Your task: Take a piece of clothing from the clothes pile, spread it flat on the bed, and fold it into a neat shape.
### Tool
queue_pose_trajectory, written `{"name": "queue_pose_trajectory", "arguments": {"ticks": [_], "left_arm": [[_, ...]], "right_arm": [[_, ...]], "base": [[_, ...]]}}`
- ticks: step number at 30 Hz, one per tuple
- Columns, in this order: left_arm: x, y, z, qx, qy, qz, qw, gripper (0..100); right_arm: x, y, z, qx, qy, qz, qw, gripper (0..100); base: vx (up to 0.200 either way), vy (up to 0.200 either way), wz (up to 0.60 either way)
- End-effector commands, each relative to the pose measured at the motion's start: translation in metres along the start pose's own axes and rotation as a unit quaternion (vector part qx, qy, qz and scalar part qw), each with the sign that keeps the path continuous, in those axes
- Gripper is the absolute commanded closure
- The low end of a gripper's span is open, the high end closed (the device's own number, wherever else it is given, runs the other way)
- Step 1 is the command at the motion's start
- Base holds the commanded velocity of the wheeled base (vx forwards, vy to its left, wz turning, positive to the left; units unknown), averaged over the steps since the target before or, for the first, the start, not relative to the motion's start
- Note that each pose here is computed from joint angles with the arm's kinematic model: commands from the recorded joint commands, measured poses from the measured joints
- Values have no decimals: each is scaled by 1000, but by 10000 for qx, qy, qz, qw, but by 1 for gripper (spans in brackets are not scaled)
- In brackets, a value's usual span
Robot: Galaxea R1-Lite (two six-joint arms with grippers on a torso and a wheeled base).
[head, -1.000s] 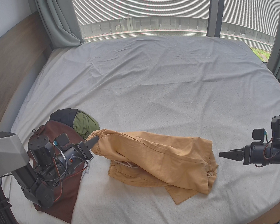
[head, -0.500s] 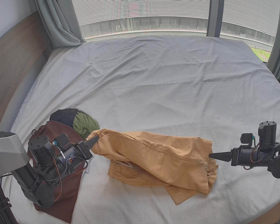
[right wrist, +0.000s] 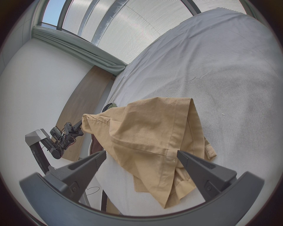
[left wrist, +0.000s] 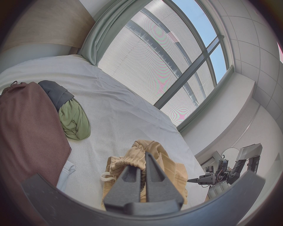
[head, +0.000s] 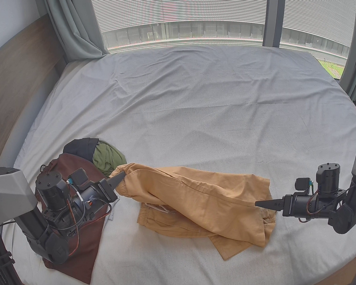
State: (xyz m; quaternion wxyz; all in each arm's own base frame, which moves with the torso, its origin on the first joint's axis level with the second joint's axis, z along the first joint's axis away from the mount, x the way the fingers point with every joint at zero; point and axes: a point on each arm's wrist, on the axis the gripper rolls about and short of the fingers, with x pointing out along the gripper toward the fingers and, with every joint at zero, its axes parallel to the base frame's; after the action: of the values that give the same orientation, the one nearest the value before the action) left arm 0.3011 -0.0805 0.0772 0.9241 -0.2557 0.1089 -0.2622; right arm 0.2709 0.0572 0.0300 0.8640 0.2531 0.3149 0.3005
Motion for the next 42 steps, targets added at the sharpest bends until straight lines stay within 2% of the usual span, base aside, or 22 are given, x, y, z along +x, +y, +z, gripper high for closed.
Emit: {"name": "queue_pose_trajectory", "arguments": {"ticks": [1, 16, 22, 27, 36, 42], "left_arm": [[1, 0, 1, 8, -33, -6, 10000, 100], [0, -2, 5, 33, -95, -43, 9999, 100], [0, -3, 4, 39, -85, -46, 9999, 100], [0, -3, 4, 128, -79, -41, 9999, 100], [1, -1, 2, 139, -48, -23, 9999, 100], [1, 0, 3, 140, -66, -7, 9999, 100]], "right_arm": [[10, -14, -13, 125, 158, -84, 9998, 0], [28, -26, -27, 179, 300, -75, 9994, 0], [40, -18, -27, 336, 11, 290, 9990, 0], [42, -19, -28, 442, 45, 296, 9986, 0], [21, -8, -11, 323, -281, 375, 9984, 0], [4, 1, -1, 224, -404, 592, 9972, 0]], "base": [[0, 0, 0], [0, 0, 0], [0, 0, 0], [0, 0, 0], [0, 0, 0], [0, 0, 0]]}}
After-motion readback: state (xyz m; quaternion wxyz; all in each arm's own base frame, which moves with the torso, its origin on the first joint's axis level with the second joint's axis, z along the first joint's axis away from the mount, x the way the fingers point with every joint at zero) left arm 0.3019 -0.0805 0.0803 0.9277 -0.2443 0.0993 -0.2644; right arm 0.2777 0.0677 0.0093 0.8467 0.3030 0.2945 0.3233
